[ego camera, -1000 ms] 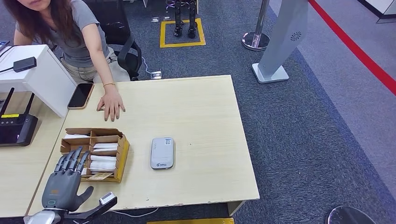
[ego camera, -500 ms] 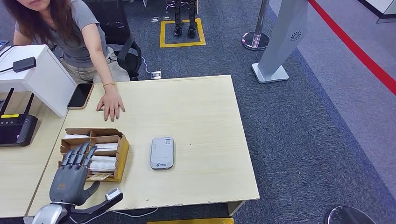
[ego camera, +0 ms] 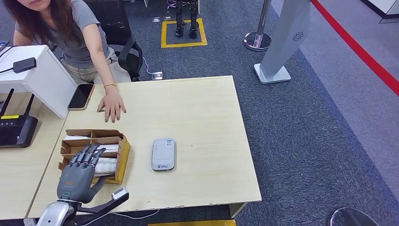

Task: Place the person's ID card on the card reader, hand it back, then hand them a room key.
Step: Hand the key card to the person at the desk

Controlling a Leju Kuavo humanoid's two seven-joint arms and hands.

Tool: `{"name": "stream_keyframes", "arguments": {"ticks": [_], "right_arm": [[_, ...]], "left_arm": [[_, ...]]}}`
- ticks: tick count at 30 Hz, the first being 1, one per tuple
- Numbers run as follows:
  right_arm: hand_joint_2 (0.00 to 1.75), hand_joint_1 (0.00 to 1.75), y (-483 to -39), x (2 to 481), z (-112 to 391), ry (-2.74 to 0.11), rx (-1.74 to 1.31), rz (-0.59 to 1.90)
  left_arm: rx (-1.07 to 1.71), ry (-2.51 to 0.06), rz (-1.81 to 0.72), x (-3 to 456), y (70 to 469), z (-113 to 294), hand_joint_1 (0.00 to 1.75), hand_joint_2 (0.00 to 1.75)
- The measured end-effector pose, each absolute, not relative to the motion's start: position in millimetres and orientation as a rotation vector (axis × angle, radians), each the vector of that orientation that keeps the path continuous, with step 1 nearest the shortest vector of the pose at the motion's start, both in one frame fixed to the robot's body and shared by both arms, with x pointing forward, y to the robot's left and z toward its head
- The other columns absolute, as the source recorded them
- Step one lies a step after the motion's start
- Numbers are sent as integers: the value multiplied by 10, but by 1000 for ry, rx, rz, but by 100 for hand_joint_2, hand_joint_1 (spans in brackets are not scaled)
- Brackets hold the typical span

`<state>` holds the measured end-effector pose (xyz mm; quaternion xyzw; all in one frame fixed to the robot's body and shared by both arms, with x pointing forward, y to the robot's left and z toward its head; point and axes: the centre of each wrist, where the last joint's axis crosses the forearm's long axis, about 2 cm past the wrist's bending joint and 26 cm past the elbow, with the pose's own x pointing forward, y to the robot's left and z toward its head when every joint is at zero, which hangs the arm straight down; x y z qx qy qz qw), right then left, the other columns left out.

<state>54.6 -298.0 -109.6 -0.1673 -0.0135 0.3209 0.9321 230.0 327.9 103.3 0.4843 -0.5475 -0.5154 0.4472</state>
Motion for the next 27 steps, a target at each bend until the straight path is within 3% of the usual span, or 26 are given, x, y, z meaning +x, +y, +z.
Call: {"name": "stream_keyframes", "arguments": {"ticks": [2,27], "right_arm": [[0,0,-2980,548,-1096,-29,-343,657],[0,0,-2981,550,-1095,-40,-348,659]], "left_arm": [[1186,-1367,-1283,2324,3240,1033,175,175],[1172,-1370,-1285,2349,3219,1032,175,175]]}}
